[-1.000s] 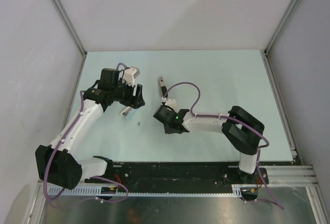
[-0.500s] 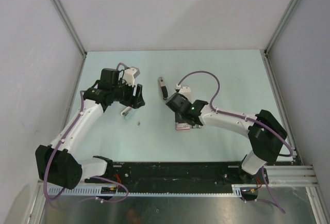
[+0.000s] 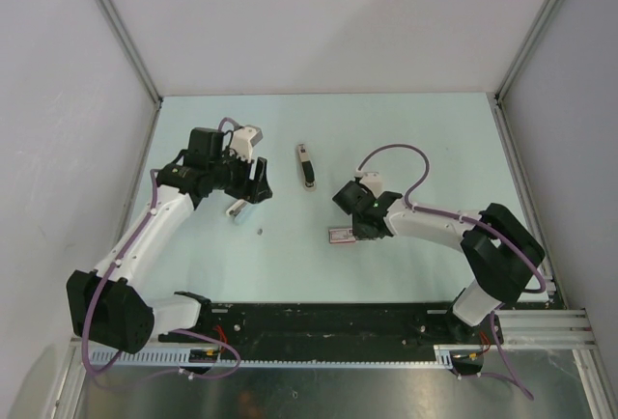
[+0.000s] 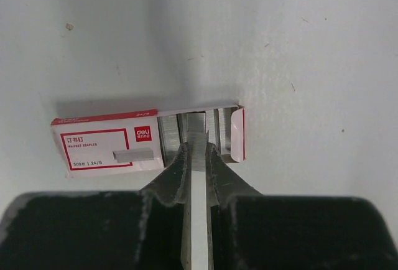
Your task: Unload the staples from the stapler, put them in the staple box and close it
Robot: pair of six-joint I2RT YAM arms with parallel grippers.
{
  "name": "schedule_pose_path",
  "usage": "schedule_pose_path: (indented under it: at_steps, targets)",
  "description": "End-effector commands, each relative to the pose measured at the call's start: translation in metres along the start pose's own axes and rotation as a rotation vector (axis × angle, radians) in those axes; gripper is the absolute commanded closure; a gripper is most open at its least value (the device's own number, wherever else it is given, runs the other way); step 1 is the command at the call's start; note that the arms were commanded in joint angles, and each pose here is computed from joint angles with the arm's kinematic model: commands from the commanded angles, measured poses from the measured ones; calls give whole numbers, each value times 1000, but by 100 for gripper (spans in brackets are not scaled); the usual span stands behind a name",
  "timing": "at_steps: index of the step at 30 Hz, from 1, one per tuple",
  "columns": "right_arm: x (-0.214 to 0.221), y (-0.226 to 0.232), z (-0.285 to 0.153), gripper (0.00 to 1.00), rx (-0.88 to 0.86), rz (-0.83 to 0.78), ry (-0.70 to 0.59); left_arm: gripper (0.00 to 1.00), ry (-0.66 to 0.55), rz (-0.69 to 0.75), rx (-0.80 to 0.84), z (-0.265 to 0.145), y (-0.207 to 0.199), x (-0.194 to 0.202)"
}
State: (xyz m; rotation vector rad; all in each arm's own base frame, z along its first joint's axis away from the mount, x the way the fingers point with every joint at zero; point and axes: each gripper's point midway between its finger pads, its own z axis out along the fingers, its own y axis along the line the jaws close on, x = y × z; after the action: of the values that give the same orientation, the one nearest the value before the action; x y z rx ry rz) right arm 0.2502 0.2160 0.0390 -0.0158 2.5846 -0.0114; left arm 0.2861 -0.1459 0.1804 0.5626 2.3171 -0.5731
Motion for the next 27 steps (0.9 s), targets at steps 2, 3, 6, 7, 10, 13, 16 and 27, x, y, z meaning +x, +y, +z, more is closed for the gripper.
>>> schedule_pose_path:
  at_steps: [2, 3, 6, 7, 10, 13, 16, 27]
  targets:
    - [-16, -3, -3, 99, -17, 46, -49, 29, -37, 47, 20, -5, -2, -15]
    - [-16, -4, -2, 98, -16, 49, -47, 29, -36, 48, 21, -5, -2, -15]
    - [-16, -6, 0, 98, -14, 56, -43, 29, -35, 48, 21, -5, -2, -15]
    - [-16, -7, 0, 98, -14, 56, -43, 29, -35, 47, 21, -5, -2, -15]
    - [-14, -9, 1, 98, -13, 61, -35, 29, -34, 46, 21, -4, -2, -15]
    - [-13, -11, 2, 97, -14, 66, -32, 29, -32, 44, 23, -4, -2, -15]
    - [-12, -11, 3, 97, -16, 68, -29, 29, -31, 44, 25, -3, -3, -15]
    - [-10, -15, 7, 96, -7, 76, -18, 29, -34, 46, 27, -4, -4, -16]
